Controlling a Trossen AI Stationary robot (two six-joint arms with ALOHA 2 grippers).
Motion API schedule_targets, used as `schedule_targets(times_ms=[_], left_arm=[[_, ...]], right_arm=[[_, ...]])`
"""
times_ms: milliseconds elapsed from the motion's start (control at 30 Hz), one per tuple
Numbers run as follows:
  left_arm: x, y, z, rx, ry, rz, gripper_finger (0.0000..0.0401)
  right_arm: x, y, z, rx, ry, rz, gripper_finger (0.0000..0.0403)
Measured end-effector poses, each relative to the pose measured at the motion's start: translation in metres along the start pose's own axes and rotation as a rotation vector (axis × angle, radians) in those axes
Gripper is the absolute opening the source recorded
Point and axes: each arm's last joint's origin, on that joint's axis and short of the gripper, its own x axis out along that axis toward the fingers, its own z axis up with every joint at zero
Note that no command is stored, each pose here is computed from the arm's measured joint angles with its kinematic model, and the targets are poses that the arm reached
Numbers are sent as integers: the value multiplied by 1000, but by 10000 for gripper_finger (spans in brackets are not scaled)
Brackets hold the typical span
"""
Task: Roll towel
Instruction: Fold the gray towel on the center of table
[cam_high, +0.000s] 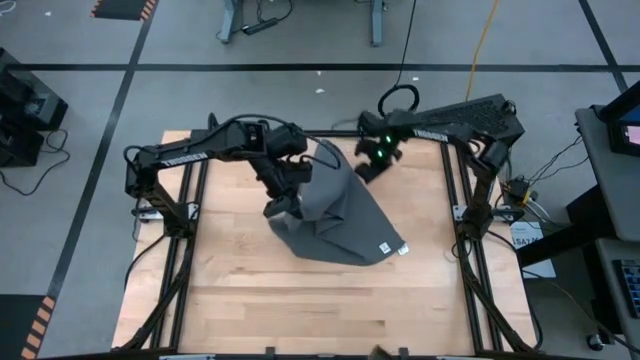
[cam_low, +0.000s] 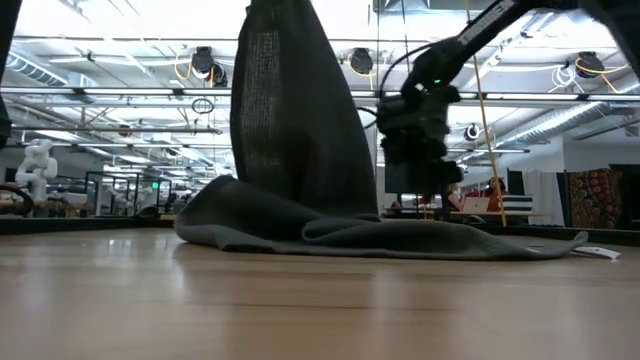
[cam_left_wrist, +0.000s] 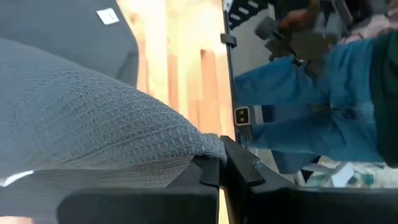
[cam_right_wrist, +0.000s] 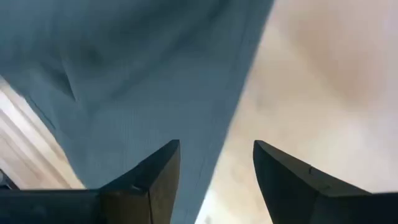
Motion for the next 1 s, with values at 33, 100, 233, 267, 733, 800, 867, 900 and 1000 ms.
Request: schedule_targets(times_ms=[33, 100, 233, 267, 733, 800, 867, 900, 1000], left_arm=[[-3, 2, 0, -2, -9, 14, 2], [-7, 6, 1, -4, -27, 43, 2], [-15, 16, 2, 17, -49, 79, 2], [-17, 19, 2, 18, -55, 85, 2], [-37, 41, 2, 27, -98, 150, 2], [-38, 42, 2, 24, -100, 156, 2], [-39, 44, 2, 21, -103, 166, 2], [-39, 44, 2, 21, -103, 167, 2], [-39, 44, 2, 40, -101, 173, 2]], right_arm=[[3, 4, -10, 13, 6, -7, 194], [10, 14, -31, 31, 7, -5, 194], [27, 29, -73, 83, -15, -62, 194], [32, 33, -83, 95, -19, -62, 194], [69, 61, -170, 285, -2, -115, 194], [72, 66, -175, 286, 9, -121, 194], [74, 69, -181, 304, 23, -141, 194], [75, 70, -184, 309, 21, -163, 194], [76, 71, -190, 315, -2, -227, 194]])
